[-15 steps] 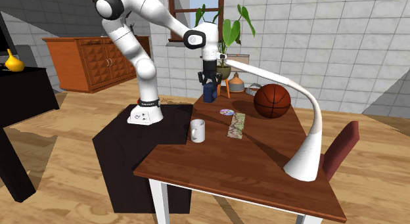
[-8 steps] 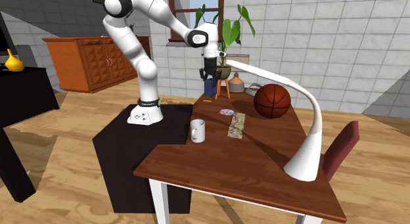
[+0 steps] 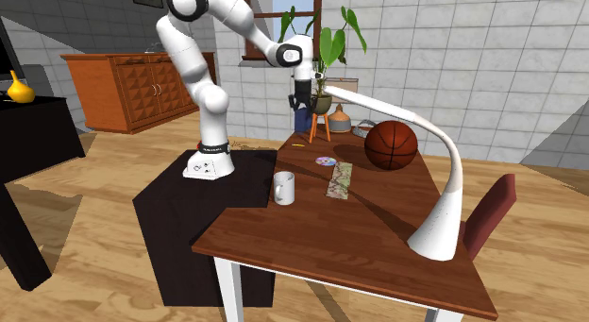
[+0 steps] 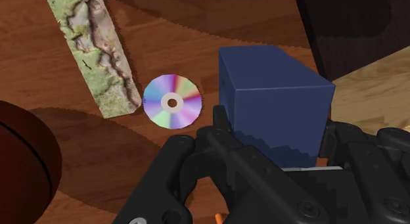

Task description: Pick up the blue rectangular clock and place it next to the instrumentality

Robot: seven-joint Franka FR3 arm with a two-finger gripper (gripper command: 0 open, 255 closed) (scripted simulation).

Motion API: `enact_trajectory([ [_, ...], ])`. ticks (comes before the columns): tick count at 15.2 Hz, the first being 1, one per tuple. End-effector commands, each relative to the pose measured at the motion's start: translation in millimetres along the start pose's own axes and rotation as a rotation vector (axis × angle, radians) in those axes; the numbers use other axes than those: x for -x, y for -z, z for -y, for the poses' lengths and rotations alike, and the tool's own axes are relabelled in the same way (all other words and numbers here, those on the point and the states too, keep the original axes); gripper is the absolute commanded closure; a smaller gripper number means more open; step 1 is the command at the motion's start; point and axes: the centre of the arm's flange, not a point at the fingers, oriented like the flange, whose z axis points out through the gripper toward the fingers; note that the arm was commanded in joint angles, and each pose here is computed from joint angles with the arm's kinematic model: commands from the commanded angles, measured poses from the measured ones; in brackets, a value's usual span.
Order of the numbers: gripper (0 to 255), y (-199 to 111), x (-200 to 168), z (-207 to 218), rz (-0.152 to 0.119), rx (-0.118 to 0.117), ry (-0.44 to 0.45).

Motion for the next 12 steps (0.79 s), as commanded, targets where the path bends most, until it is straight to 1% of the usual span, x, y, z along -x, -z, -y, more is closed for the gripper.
enact_trajectory([
  [1,255,-1.1,-21.7,13.9,-0.001,0.0,-0.001],
  [6,255,-1.4,-81.7,41.5,-0.001,0.0,-0.001],
  [7,255,-1.5,-86.7,43.8,-0.001,0.0,-0.001],
  [12,255,-27.9,-86.4,43.9,-0.001,0.0,-0.001],
])
